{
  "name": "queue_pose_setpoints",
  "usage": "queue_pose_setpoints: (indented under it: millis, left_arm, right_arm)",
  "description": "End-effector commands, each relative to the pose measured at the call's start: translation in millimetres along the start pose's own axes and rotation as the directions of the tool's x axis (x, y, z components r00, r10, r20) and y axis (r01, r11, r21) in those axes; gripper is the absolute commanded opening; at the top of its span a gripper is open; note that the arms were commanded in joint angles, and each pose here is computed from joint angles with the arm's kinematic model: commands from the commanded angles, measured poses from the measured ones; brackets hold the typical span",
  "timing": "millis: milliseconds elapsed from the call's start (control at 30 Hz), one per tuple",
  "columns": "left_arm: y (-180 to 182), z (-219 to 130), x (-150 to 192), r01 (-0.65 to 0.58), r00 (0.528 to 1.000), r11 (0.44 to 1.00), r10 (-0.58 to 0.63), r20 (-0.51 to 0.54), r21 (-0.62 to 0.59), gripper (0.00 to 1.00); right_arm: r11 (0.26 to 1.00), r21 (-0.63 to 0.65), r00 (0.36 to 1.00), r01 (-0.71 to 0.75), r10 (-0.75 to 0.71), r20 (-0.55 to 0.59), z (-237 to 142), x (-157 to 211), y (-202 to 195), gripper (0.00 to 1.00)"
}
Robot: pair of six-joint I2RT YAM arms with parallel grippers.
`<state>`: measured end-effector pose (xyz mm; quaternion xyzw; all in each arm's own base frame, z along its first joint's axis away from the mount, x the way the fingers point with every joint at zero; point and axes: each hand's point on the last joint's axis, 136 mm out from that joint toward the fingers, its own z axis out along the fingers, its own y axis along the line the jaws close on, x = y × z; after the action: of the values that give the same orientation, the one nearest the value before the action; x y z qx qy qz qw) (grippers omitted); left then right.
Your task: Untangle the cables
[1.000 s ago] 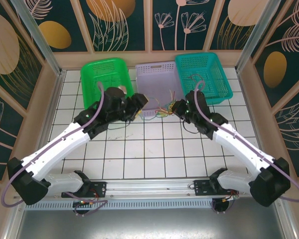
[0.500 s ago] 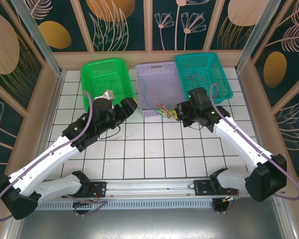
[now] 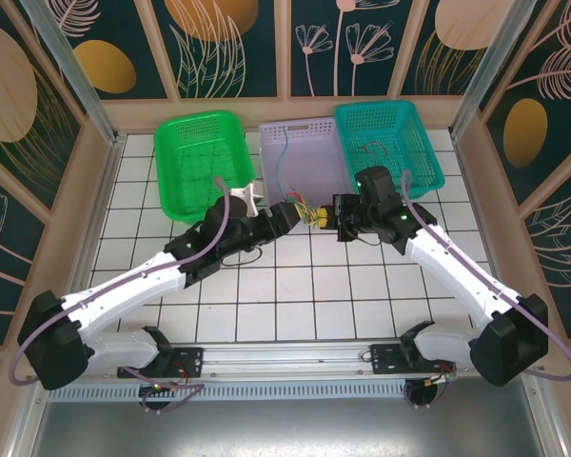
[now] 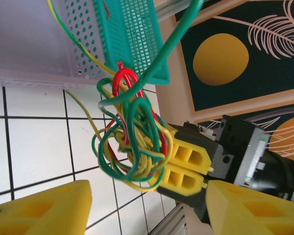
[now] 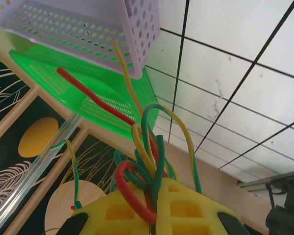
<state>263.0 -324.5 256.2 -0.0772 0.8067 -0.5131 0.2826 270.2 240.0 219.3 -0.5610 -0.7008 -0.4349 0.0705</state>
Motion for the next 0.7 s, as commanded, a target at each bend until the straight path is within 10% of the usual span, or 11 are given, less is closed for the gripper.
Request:
queue_pose_setpoints:
  millis: [0,200,333,533,667]
  left_arm:
    - [-19.0,11.5,-5.2,-0.055,0.998,0.995,0.055,0.014,0.08,0.56]
    - [-11.8,27.8,-5.1,-0.073,0.997,0.996,0.072,0.012,0.056,0.36]
    - [-6.3,21.6,-13.1,-0.115,0.992,0.993,0.115,0.053,0.008,0.0]
    - [10.9,-2.2,-9.6,-0.216,0.976,0.971,0.218,0.009,-0.103,0.0]
    - [36.2,-9.1,10.6,-0.261,0.961,0.952,0.239,-0.142,-0.163,0.0]
  right_arm:
    - [1.0,-0.013,0.996,-0.006,0.005,-0.088,-8.1,24.5,-0.6,0.0]
    - [1.0,-0.001,0.989,0.002,-0.002,-0.148,-5.7,38.2,-7.0,0.0]
    - [1.0,0.01,0.988,0.017,-0.015,-0.155,-10.4,38.6,-12.8,0.0]
    - [0.978,-0.041,0.978,0.204,-0.205,-0.033,-32.9,-8.6,-3.6,0.0]
    - [0.814,0.031,0.815,0.58,-0.578,-0.047,-32.2,-28.6,12.3,0.0]
